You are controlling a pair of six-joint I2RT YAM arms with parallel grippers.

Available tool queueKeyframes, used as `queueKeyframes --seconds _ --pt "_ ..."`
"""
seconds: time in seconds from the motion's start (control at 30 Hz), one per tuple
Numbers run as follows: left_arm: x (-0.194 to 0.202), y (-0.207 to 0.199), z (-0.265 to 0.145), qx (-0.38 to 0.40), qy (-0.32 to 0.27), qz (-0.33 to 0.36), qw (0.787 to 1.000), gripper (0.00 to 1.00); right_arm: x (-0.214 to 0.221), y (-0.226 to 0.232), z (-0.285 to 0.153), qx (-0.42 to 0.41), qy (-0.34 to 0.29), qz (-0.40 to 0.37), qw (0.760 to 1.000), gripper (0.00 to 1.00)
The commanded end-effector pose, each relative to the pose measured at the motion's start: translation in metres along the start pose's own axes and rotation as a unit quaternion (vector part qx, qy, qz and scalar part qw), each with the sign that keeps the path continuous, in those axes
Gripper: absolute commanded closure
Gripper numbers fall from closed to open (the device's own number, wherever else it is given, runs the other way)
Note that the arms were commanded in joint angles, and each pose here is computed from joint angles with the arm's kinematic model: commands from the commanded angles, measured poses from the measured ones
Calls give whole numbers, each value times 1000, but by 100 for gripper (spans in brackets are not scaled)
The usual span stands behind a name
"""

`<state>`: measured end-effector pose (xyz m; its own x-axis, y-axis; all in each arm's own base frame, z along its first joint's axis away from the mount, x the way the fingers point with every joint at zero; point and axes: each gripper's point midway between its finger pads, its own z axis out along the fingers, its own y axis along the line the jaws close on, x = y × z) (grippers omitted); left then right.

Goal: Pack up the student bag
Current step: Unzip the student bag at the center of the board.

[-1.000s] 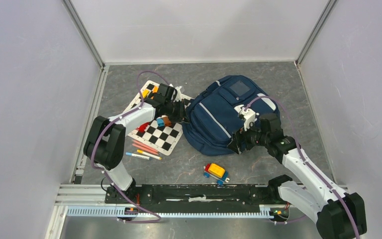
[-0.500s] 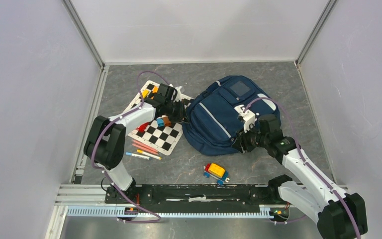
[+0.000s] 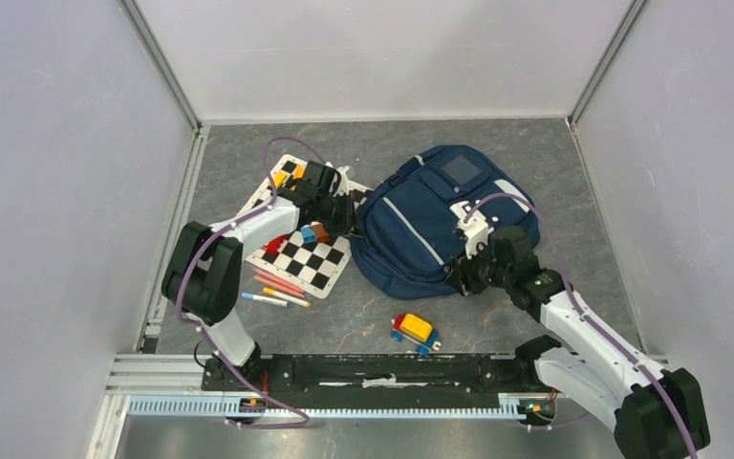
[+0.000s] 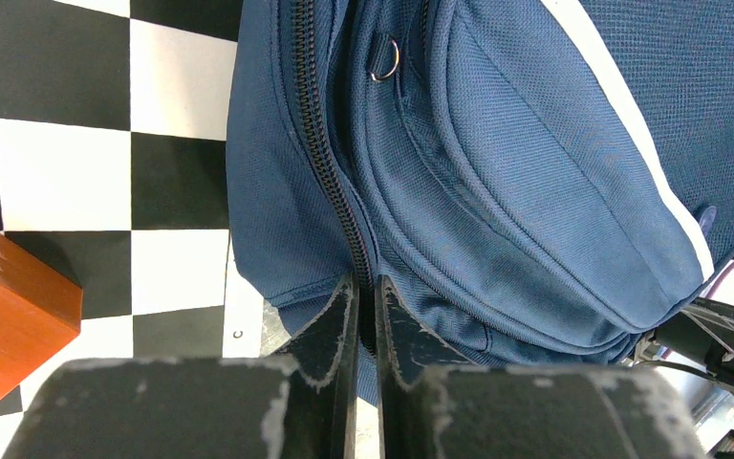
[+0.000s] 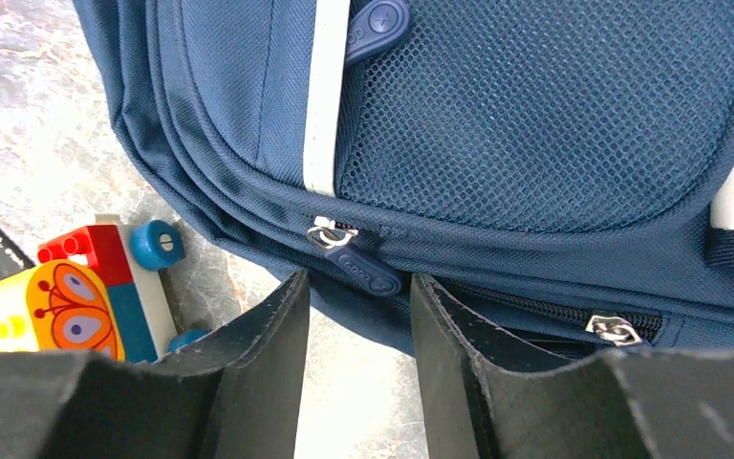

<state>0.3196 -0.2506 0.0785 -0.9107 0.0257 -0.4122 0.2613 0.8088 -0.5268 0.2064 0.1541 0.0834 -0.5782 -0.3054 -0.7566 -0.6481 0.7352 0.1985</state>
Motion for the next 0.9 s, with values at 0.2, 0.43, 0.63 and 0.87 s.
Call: queueKeyframes --seconds 0.2,0.43,0.63,0.87 --pt "-3 -9 2 13 2 2 1000 93 -7 -17 13 82 -28 -22 996 61" --pt "-1 -7 2 10 3 0 1000 96 -9 -9 14 75 -6 -26 997 86" --pt "0 -7 2 9 2 0 1000 98 -8 10 3 38 21 -7 999 100" --pt "-1 -6 1 8 -4 -5 1000 98 -5 47 0 -46 51 46 997 100"
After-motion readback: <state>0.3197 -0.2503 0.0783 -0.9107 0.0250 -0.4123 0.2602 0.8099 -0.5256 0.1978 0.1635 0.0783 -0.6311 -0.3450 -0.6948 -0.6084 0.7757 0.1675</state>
